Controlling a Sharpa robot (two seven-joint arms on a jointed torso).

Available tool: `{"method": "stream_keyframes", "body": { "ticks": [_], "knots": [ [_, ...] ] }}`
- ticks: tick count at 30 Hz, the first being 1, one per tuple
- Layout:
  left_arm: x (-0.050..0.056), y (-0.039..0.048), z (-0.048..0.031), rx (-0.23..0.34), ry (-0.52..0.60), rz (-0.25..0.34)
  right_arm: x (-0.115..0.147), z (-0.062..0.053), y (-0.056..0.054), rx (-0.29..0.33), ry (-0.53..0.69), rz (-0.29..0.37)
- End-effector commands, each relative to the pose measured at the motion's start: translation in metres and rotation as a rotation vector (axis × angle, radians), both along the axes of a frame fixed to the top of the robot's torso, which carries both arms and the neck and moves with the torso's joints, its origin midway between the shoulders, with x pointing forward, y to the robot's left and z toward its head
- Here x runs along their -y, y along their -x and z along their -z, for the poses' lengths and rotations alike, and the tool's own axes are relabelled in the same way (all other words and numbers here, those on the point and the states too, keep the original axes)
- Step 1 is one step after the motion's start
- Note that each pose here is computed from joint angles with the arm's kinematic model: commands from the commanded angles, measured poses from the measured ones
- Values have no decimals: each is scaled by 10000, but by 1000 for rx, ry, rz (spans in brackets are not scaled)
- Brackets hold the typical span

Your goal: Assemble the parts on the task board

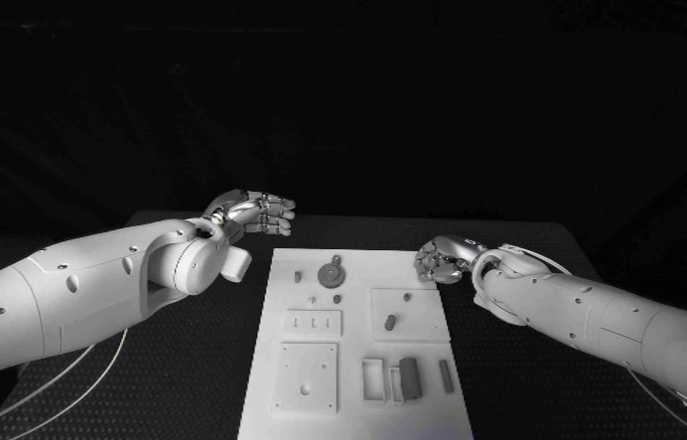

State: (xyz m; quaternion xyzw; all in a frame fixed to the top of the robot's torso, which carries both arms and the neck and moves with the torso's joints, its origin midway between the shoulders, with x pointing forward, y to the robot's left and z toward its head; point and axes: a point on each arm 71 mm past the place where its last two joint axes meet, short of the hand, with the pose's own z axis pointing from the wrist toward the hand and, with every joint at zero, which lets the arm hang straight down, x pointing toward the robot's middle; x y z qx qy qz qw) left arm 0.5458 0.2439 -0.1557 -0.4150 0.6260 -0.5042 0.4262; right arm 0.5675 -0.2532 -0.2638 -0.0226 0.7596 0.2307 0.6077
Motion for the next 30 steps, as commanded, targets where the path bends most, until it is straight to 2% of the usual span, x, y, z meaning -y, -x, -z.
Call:
{"method": "stream_keyframes", "body": {
  "ticks": [1, 13, 20, 24, 30],
  "knots": [
    [25, 3, -12, 7, 5, 23, -11, 0, 7, 15, 5, -8],
    [33, 8, -5, 7, -33, 44, -13, -45, 33, 43, 7, -9],
    [54, 15, 3, 8, -77, 73, -121, -257, 8, 77, 15, -25],
    [88, 24, 25, -13, -115, 93, -240, -389, 21, 89, 14, -33],
    [212, 48, 80, -65, -209, 120, -542, -579, 95, 103, 19, -58]
  ]
}}
